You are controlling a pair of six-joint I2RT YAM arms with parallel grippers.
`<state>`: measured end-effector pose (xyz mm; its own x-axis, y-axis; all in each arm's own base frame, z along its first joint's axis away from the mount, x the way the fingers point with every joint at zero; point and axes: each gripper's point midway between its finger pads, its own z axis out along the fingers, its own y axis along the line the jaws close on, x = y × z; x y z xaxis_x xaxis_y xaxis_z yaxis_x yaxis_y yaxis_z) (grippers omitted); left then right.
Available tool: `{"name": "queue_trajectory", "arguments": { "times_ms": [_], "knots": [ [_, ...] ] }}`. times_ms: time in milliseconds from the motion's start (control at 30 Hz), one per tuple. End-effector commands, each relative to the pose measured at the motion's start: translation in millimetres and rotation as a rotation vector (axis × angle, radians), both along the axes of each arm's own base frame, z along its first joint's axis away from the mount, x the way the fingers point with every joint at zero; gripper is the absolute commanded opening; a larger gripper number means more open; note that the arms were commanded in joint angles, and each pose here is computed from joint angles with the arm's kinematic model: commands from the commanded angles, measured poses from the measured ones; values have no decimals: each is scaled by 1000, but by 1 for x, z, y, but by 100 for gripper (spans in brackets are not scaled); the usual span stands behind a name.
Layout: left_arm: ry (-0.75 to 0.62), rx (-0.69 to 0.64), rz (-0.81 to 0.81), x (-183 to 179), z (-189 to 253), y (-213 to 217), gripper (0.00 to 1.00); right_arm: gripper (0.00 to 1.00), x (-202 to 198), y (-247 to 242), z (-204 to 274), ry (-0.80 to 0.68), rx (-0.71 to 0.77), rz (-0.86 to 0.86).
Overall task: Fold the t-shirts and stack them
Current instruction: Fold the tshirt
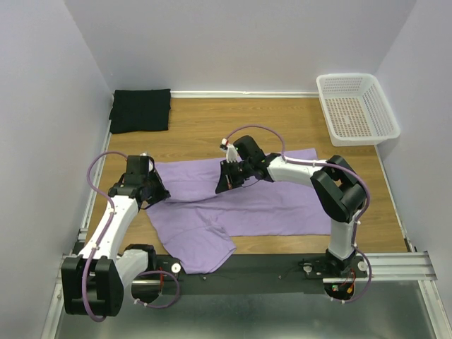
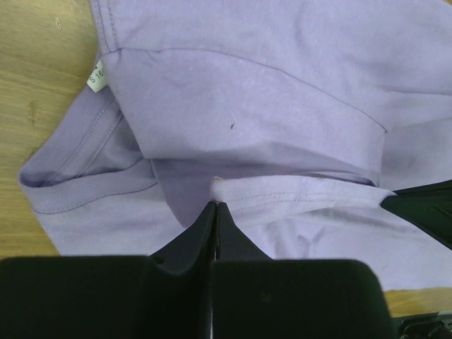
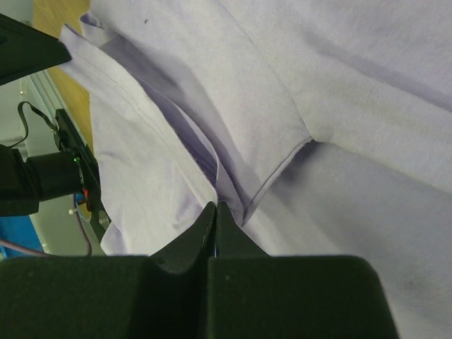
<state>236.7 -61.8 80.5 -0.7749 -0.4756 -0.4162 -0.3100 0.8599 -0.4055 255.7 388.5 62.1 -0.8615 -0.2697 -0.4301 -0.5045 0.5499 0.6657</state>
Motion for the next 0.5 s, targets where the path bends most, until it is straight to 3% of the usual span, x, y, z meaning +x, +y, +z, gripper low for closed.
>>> {"name": "queue_trajectory", "arguments": {
  "times_ms": [0,100,167,267,333,400,467],
  "knots": [
    [17,-23,-17,-11,4,-5,7,7,-16,-2,-2,43,-7,30],
    [19,-11,-23,-13,7,-3,10,8,-19,-3,-6,53,-15,32],
    [16,-5,-25,-13,10,-2,13,16,-20,-4,-7,58,-17,37],
    [7,0,-21,-13,14,-1,18,20,-18,-4,-5,43,-19,33],
    [3,7,-9,-13,15,1,27,27,-14,-3,-3,26,-24,27],
    [0,10,-7,-14,16,1,48,37,-10,-5,1,-1,-35,21],
    [-18,26,5,-12,22,5,61,44,-1,-10,7,-57,-67,2]
  ]
}}
